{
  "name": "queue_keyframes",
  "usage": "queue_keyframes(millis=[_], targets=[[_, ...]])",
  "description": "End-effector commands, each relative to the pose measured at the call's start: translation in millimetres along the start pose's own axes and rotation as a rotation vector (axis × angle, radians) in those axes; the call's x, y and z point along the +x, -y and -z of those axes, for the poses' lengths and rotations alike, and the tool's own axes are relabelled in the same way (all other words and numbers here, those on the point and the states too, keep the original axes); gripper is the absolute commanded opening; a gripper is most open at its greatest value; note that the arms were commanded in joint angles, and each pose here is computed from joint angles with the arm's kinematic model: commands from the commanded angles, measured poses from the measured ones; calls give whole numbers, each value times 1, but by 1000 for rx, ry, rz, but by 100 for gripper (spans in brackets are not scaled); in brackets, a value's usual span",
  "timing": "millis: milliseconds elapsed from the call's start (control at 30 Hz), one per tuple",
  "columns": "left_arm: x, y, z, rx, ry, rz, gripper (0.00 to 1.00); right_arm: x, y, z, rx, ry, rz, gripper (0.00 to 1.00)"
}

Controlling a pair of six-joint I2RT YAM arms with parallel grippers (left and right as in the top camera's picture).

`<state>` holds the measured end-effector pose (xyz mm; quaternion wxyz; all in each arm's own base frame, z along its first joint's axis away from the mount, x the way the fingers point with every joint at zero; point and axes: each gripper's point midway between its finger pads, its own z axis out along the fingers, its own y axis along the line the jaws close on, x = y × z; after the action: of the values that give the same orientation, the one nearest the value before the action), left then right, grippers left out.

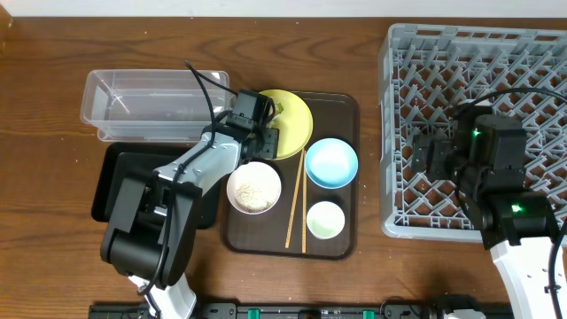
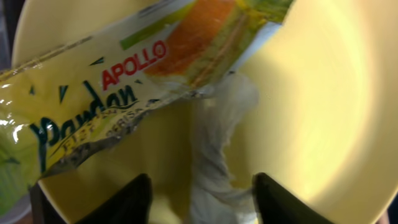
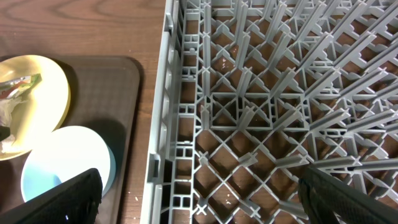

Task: Sort waste into correct bins and load items into the dishwasher rack
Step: 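Reach the left gripper to the yellow plate and grasp the green wrapper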

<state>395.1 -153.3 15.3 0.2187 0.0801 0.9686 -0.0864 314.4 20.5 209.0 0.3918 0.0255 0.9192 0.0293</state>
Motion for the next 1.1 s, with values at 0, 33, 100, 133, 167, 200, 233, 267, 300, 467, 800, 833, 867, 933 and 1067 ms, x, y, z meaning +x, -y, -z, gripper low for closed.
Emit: queue_keyframes(millis=[0, 33, 100, 133, 167, 200, 233, 267, 300, 467, 800, 833, 867, 933, 1067], targets=[[-4, 3, -1, -3, 6, -14, 39, -8, 0, 4, -3, 19, -15, 99], [-2, 4, -1, -3, 0, -16, 32, -8, 0, 4, -3, 19, -14, 99], [0, 6, -1, -2, -6, -20, 21, -8, 0, 5, -3, 19, -14, 99], [0, 6, -1, -1, -6, -20, 14, -8, 0, 5, -3, 19, -14, 99], [-1, 6, 0, -1, -4, -20, 11, -8, 0, 5, -3, 19, -15, 99], [-2, 7, 1, 0, 1, -21, 9, -8, 0, 5, -3, 19, -14, 99], [-4, 7, 4, 1, 8, -21, 7, -8, 0, 5, -3, 19, -14, 99], [-7, 8, 8, 4, 21, -21, 7, -8, 0, 5, -3, 19, -14, 99], [-11, 9, 13, 6, 34, -18, 7, -8, 0, 5, -3, 19, -14, 99], [-29, 13, 59, 21, 112, 5, 7, -8, 0, 5, -3, 20, -14, 99], [-88, -72, 157, -210, 436, 154, 7, -11, 0, 5, -4, 30, -14, 99], [-91, -86, 160, -236, 450, 179, 7, -11, 0, 5, -4, 30, -14, 99], [-91, -98, 161, -258, 454, 199, 7, -11, 0, 5, -4, 30, -14, 99], [-91, -122, 159, -295, 455, 242, 8, -10, 0, 5, -4, 29, -14, 99], [-91, -161, 148, -345, 455, 307, 17, -10, 0, 5, -4, 30, -14, 99]])
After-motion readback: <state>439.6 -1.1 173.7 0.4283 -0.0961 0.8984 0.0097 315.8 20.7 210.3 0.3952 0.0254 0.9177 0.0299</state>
